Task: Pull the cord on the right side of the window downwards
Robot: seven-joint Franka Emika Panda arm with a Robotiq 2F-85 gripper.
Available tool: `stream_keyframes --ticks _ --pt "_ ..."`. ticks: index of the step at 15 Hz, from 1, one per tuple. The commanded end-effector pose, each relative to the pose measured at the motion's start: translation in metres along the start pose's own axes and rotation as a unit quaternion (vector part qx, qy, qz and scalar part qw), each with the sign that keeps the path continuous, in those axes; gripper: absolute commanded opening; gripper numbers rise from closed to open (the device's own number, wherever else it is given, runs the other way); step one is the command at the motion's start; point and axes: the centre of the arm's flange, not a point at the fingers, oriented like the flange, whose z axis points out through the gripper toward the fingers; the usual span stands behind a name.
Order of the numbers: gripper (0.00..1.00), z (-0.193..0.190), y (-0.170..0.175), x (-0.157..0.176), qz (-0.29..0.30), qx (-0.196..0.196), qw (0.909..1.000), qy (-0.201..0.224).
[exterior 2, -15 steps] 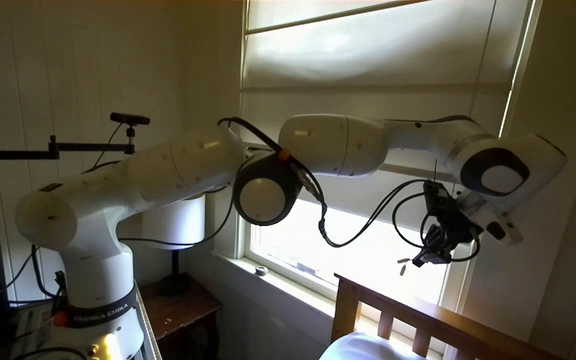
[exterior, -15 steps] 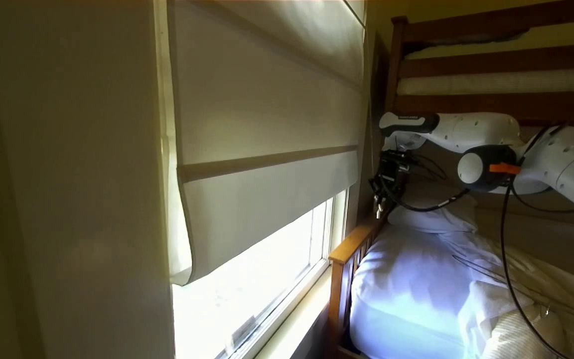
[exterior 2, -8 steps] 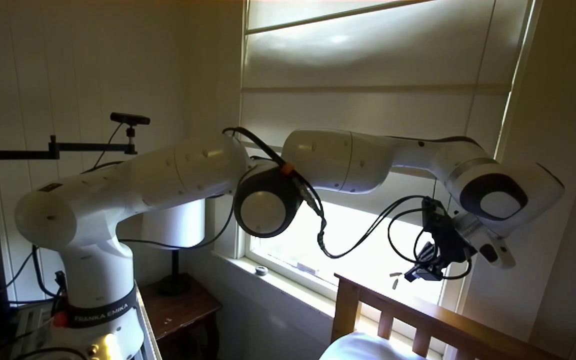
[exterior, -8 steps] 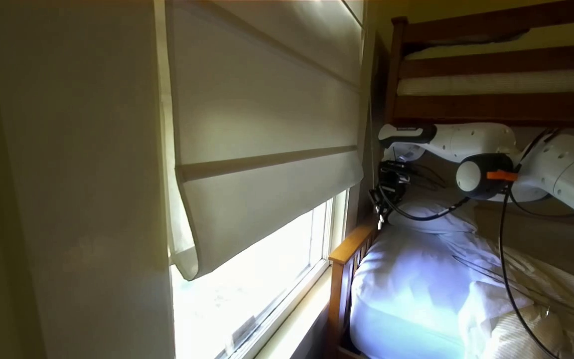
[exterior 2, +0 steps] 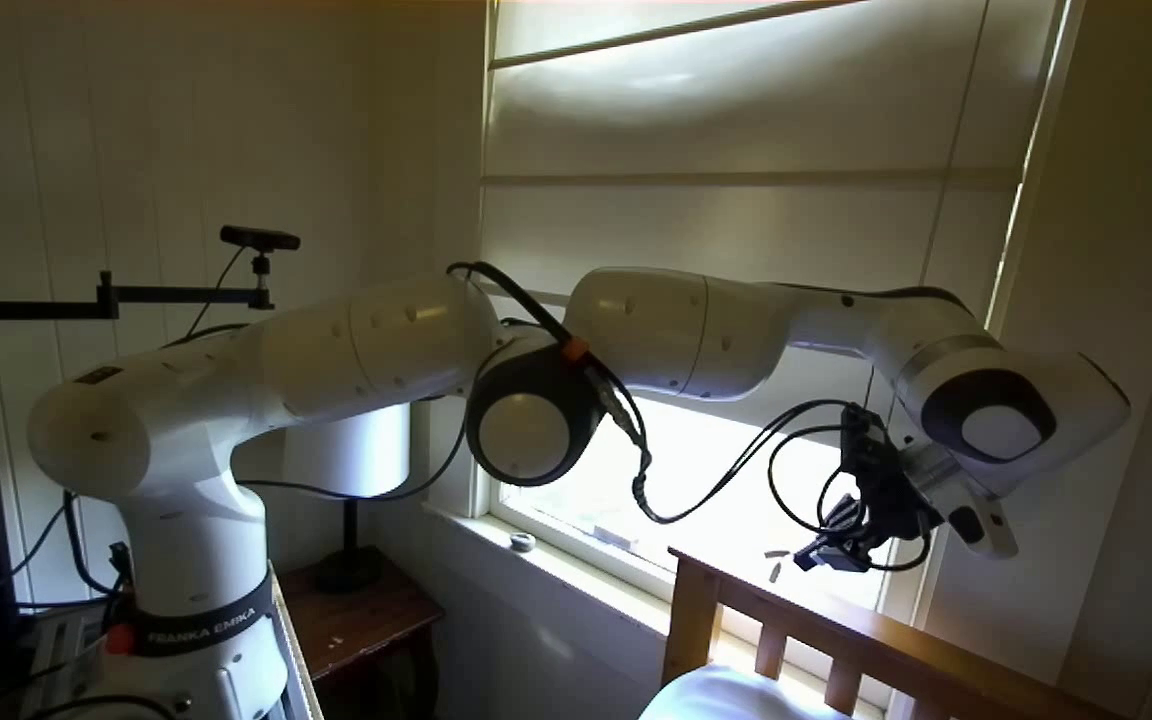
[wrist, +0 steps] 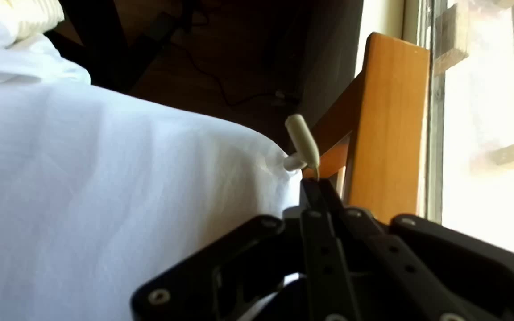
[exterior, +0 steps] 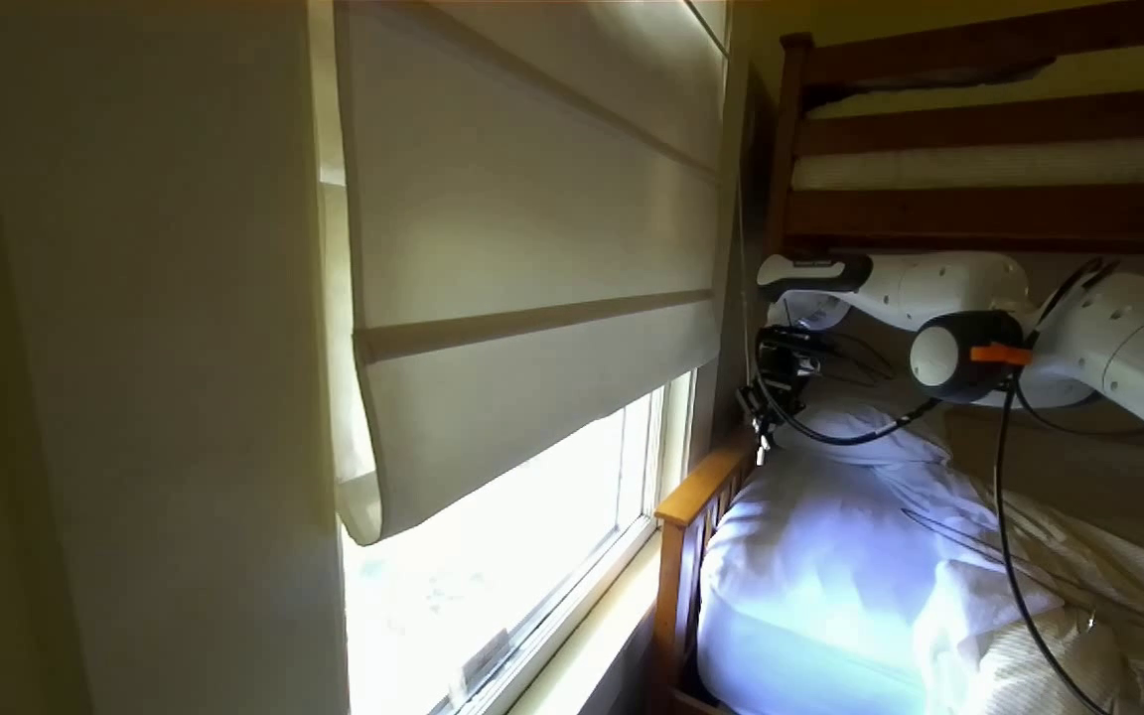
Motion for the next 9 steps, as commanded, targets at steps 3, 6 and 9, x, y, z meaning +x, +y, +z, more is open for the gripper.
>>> stream_keyframes --ticks 3,6,9 --pt "0.00 0.070 0.042 0.078 0.107 0.007 0.9919 -0.067" --pt "0.00 0.097 0.070 0.101 0.170 0.018 0.9838 -0.053" --pt "0.00 0.119 0.091 0.126 0.226 0.036 0.9730 -0.025"
